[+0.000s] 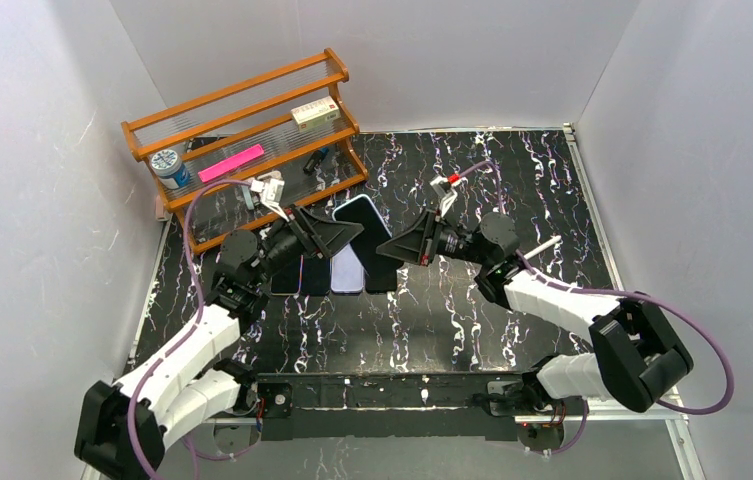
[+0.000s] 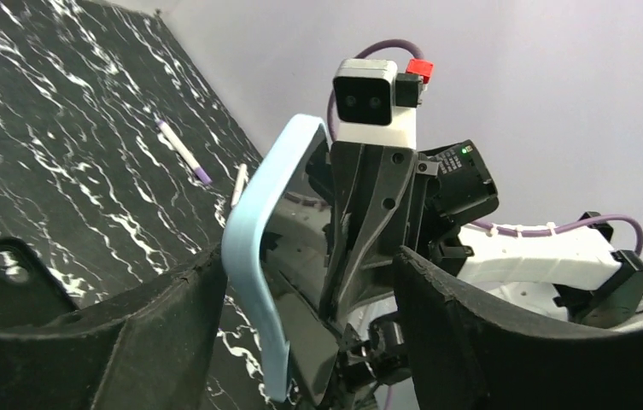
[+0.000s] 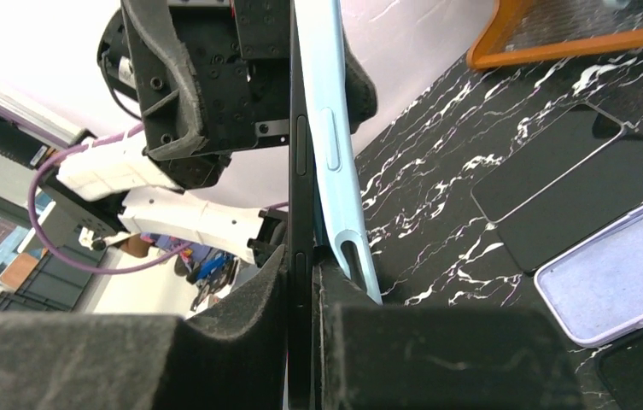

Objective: Take the phone out of the phone case
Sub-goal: Remove the phone case from the phone.

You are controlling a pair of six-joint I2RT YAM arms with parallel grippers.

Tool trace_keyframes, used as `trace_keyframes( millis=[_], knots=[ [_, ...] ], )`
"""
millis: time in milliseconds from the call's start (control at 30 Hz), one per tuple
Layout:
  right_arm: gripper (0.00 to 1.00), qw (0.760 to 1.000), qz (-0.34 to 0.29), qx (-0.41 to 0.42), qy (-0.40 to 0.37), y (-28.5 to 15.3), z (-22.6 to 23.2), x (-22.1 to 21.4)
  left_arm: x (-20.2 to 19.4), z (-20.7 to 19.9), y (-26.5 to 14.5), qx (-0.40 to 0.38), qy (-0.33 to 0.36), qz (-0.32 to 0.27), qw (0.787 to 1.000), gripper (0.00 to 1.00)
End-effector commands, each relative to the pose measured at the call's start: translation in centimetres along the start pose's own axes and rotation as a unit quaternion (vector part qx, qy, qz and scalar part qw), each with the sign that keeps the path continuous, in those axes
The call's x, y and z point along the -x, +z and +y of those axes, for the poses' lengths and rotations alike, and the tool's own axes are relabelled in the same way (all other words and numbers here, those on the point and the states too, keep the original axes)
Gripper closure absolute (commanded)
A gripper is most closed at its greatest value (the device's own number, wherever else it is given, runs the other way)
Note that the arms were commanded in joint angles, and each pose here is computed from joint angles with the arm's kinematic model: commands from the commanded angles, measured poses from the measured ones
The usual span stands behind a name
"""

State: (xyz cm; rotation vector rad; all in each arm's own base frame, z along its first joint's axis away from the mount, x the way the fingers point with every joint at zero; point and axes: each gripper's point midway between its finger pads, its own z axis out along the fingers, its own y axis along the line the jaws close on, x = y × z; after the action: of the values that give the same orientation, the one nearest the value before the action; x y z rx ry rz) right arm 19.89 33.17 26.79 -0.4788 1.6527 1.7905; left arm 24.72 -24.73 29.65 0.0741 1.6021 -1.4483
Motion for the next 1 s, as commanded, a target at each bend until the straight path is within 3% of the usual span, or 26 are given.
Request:
trace_keyframes(
  millis=[0,233,967],
  knots=[
    [0.99,0.996,-0.057,0.039,-0.062,-0.5,3.5,3.6,0.7,1.1,-1.7,0.041,0.054,-0.034,0.997,0.31],
    [0.99,0.994,-0.074,0.036,-0.066,-0.9,4.2,4.4,-1.3,3.2,-3.0,0.077,0.061,-0.008,0.995,0.29],
    [0.99,0.994,-0.084,0.039,-0.053,-0.7,4.2,4.8,-4.8,2.8,-2.4,0.035,0.034,0.057,0.997,0.23]
  ],
)
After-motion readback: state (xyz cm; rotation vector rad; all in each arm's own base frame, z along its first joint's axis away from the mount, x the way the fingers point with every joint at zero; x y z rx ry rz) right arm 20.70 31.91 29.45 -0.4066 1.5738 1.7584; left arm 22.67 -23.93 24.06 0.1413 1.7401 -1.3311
